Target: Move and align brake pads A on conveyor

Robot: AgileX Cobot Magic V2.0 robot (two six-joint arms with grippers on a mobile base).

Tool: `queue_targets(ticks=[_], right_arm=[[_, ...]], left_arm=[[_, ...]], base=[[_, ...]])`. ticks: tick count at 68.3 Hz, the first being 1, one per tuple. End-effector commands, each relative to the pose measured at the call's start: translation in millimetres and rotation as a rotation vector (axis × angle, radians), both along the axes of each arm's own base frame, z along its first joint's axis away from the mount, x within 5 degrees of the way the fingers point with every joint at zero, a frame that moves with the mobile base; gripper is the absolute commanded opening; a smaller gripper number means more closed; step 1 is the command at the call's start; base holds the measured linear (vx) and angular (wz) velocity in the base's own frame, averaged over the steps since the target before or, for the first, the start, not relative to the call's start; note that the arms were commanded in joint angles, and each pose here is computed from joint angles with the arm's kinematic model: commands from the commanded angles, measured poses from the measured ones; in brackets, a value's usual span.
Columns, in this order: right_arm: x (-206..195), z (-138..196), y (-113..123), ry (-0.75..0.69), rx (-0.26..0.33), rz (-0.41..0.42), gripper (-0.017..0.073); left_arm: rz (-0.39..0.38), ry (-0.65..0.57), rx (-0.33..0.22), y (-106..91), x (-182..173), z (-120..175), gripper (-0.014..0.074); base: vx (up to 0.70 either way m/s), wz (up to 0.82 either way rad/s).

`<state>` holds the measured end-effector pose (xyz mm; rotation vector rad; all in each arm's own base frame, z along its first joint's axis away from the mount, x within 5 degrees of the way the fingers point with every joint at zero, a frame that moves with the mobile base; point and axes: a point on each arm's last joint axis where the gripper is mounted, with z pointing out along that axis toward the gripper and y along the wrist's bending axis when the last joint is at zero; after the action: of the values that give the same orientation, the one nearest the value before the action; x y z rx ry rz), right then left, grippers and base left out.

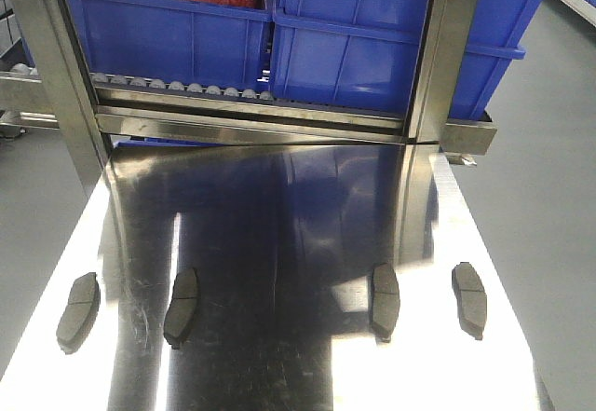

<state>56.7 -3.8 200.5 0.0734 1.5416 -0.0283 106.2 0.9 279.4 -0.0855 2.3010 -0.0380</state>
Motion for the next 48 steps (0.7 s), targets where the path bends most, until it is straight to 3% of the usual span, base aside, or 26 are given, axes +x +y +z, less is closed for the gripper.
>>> queue_targets(ticks=[1, 11, 19, 34, 48], right_arm=[[-0.9, 3.2, 0.2, -0.073, -0.011, -0.002, -0.0011], [-0.9, 3.1, 0.2, -0.072, -0.011, -0.002, -0.0011], [-0.9, 3.1, 0.2, -0.072, -0.011, -0.001, -0.0011], [-0.9, 3.1, 0.2, -0.072, -0.011, -0.001, -0.0011], [-0.9, 3.1, 0.2, -0.072, -0.011, -0.001, -0.0011]], left_arm=[[-0.005, -0.081, 0.004, -0.2, 4.9, 14.0, 0.0195], [-0.015, -0.069, 0.015, -0.3, 4.2, 13.1, 0.0388], [-0.026, -0.084, 0.028, -0.3, 5.0, 14.2, 0.0486], [-0.047, -0.051, 0.016, -2.3, 14.7, 20.6, 0.0507], [-0.181, 0.096, -0.065, -17.0, 63.2, 36.8, 0.0507]], base=[[0.00, 0.00], [0.00, 0.00], [0.00, 0.00], [0.00, 0.00], [0.00, 0.00]])
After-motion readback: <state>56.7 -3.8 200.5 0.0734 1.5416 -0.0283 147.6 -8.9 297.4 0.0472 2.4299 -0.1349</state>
